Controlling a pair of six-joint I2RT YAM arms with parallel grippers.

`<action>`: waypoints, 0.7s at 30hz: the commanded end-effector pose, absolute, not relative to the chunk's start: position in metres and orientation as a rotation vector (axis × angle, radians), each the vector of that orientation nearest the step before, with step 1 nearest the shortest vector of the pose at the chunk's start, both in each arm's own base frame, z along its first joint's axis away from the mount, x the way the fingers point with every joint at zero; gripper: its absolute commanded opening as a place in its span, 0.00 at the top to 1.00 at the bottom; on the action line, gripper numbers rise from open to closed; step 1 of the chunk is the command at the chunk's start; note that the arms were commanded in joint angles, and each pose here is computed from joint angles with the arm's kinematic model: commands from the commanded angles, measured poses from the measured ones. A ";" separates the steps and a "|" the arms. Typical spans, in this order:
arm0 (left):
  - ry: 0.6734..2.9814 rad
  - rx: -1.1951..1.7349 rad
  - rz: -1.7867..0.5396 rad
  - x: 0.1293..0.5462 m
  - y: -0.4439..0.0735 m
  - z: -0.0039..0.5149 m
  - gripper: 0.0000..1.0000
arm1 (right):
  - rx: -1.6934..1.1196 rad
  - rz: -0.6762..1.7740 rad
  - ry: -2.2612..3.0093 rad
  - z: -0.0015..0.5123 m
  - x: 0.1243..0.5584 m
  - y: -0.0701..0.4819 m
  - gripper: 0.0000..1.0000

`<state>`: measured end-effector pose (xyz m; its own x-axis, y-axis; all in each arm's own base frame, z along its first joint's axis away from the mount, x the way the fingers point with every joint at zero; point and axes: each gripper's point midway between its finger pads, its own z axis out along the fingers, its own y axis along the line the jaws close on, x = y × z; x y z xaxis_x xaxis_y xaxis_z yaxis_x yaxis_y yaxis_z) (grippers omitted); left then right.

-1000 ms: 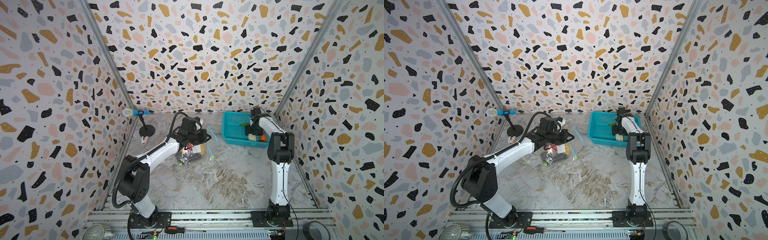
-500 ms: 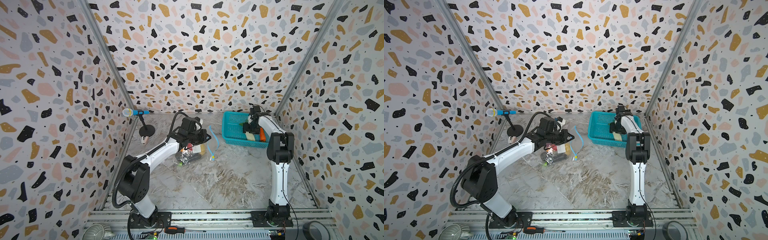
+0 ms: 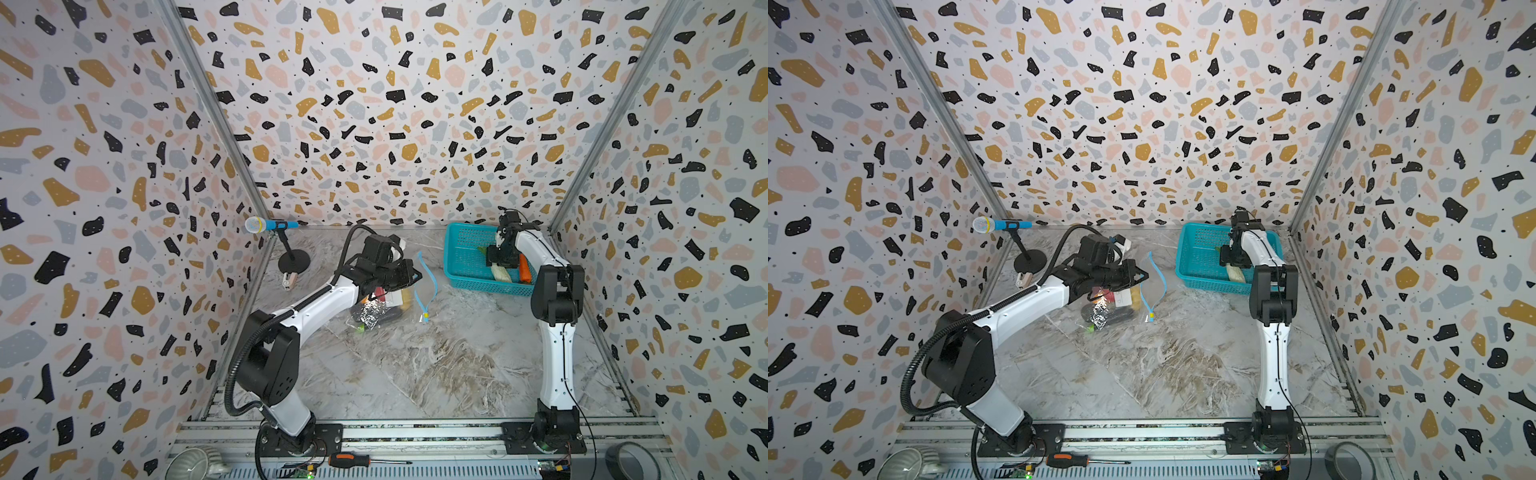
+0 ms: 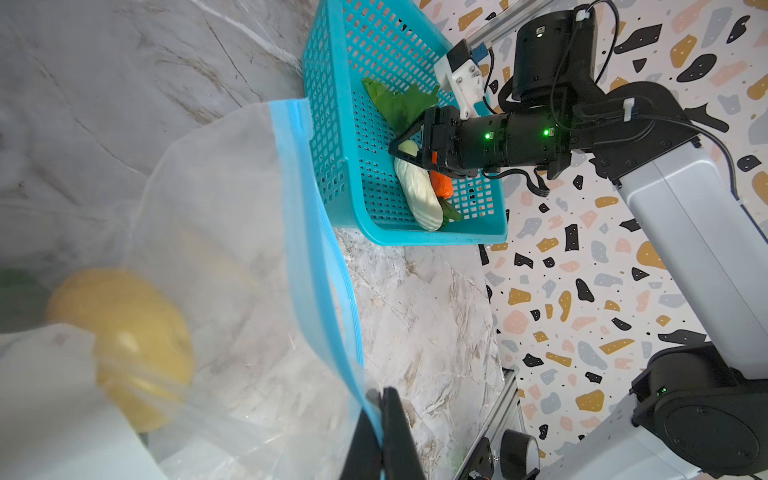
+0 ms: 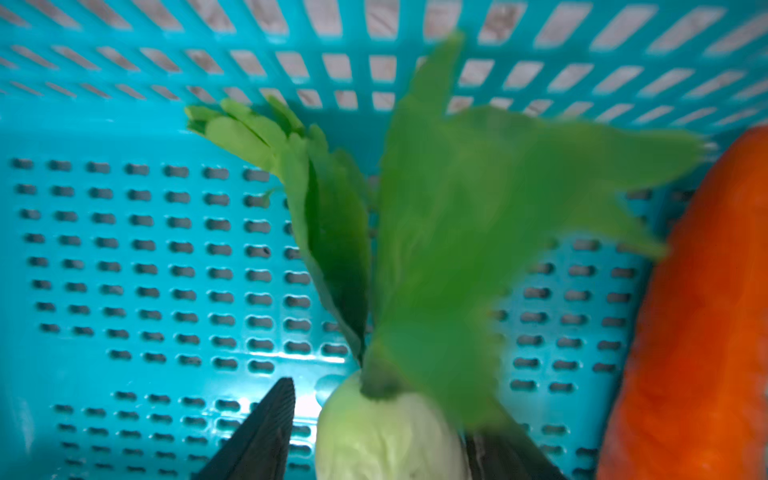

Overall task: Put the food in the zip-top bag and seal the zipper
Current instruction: 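Lower the right gripper onto the white cabbage stem and grasp it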

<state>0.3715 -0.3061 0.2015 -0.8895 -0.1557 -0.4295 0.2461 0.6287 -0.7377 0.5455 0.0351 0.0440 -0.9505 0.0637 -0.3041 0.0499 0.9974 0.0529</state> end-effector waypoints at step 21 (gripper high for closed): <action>2.359 0.071 -1.185 0.372 -0.303 0.209 1.00 | 0.088 0.047 2.858 0.047 0.542 0.032 0.47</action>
